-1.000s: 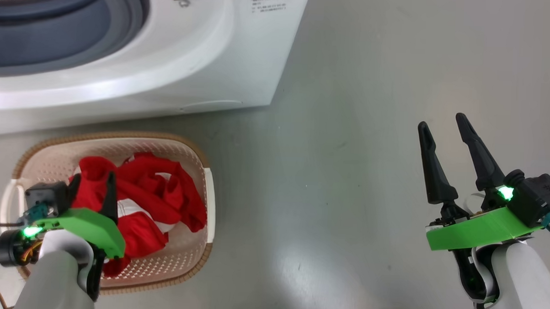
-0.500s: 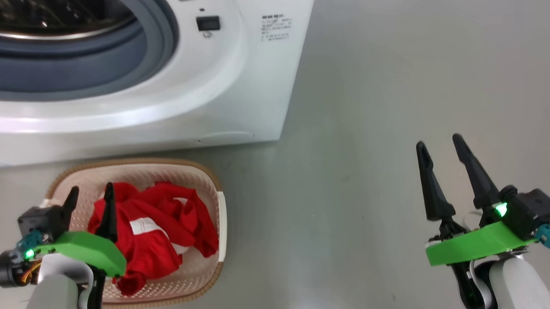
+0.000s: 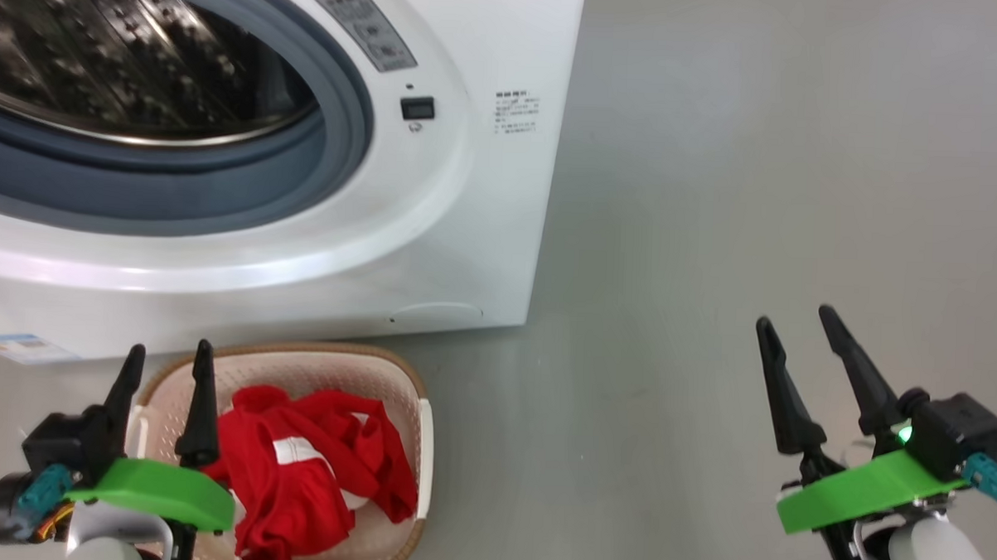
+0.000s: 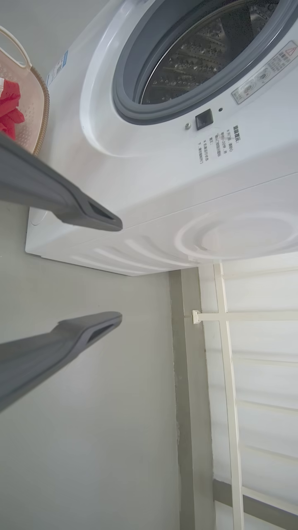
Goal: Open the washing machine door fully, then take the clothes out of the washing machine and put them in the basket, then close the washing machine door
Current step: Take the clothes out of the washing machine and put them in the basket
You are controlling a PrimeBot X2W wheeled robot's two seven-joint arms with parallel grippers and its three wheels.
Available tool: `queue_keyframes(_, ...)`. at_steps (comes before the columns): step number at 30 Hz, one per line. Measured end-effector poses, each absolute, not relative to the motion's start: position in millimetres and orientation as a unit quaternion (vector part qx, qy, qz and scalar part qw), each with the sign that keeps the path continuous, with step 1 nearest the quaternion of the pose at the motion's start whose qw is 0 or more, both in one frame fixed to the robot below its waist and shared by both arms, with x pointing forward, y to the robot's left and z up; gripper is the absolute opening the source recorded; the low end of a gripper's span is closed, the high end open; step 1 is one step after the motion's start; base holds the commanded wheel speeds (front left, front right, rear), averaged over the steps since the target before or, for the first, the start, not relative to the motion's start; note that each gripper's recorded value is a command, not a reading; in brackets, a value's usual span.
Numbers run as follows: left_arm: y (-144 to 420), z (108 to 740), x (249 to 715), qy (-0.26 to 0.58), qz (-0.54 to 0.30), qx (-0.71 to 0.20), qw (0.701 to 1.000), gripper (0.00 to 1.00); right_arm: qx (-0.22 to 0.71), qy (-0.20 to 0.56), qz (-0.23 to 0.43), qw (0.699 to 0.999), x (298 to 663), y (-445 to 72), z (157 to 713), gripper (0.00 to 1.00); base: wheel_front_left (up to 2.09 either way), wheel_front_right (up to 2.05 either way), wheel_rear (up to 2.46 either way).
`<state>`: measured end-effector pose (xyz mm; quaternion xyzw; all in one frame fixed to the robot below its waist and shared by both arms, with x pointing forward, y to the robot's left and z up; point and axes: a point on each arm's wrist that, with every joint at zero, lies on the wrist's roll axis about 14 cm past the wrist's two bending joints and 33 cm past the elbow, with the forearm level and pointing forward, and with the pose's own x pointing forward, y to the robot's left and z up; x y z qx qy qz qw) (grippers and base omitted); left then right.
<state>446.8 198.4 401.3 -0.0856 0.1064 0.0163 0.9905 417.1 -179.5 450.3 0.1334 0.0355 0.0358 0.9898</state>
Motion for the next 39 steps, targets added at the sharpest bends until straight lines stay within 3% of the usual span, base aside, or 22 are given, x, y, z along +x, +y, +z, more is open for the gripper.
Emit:
queue_keyframes(15, 207, 474, 411, 0.002, 0.017, -0.077, 0.997, 1.00, 0.133, 0.021, 0.033, 0.990, 384, -183, 466, 1.00, 0.00, 0.00, 0.00)
queue_keyframes(39, 230, 504, 346, -0.041, 0.045, -0.048, 0.997, 1.00, 0.128, 0.012, 0.014, 0.992, 345, -199, 473, 1.00, 0.00, 0.00, 0.00)
